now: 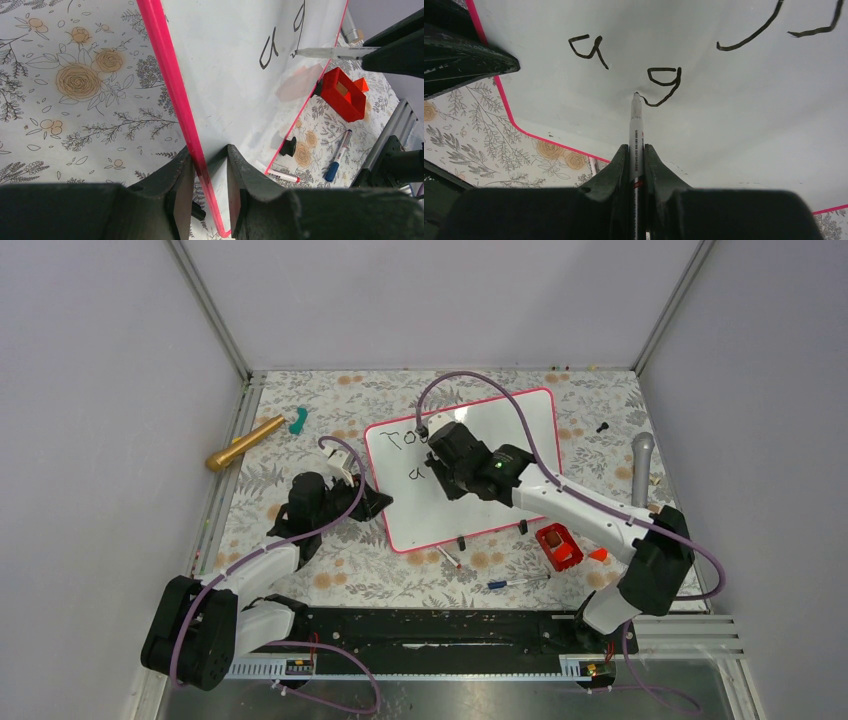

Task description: Write a sentence on the whiteboard

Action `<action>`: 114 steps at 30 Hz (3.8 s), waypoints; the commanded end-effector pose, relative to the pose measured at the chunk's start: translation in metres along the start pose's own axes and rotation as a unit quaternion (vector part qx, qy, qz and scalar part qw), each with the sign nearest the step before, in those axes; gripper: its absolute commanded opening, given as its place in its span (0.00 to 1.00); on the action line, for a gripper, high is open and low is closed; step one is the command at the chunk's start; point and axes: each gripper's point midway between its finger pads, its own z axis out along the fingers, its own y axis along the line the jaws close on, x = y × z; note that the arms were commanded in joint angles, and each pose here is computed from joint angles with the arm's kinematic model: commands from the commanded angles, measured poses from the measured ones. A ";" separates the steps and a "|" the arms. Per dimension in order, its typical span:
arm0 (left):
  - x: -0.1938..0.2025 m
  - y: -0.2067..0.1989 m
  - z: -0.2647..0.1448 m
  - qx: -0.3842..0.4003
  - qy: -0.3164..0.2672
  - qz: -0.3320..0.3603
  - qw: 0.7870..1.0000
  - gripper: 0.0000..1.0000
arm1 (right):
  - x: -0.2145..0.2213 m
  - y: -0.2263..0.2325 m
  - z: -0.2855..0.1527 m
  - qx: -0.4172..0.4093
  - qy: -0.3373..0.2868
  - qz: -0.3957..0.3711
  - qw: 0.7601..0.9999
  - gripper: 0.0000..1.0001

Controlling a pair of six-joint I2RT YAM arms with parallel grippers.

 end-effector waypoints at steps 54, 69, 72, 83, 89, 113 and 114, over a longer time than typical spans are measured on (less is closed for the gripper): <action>-0.016 0.007 0.001 -0.020 -0.026 0.038 0.999 0.13 | -0.050 -0.060 -0.014 0.108 -0.076 0.030 0.991 0.00; -0.016 0.007 0.001 -0.021 -0.026 0.037 0.999 0.13 | -0.050 -0.049 -0.023 0.066 -0.087 0.034 0.993 0.00; -0.017 0.007 0.001 -0.020 -0.026 0.038 0.999 0.13 | -0.047 -0.047 -0.027 0.059 -0.090 0.036 0.994 0.00; -0.017 0.007 0.001 -0.021 -0.026 0.038 0.999 0.13 | -0.037 -0.045 -0.023 0.053 -0.079 0.039 0.995 0.00; -0.017 0.007 0.001 -0.021 -0.026 0.037 0.999 0.13 | -0.037 -0.046 -0.017 0.060 -0.074 0.036 0.995 0.00; -0.016 0.007 0.001 -0.021 -0.025 0.038 0.999 0.13 | -0.027 -0.045 -0.008 0.062 -0.051 0.030 0.996 0.00; -0.016 0.007 0.001 -0.022 -0.026 0.038 0.999 0.13 | -0.025 -0.045 -0.008 0.061 -0.049 0.030 0.996 0.00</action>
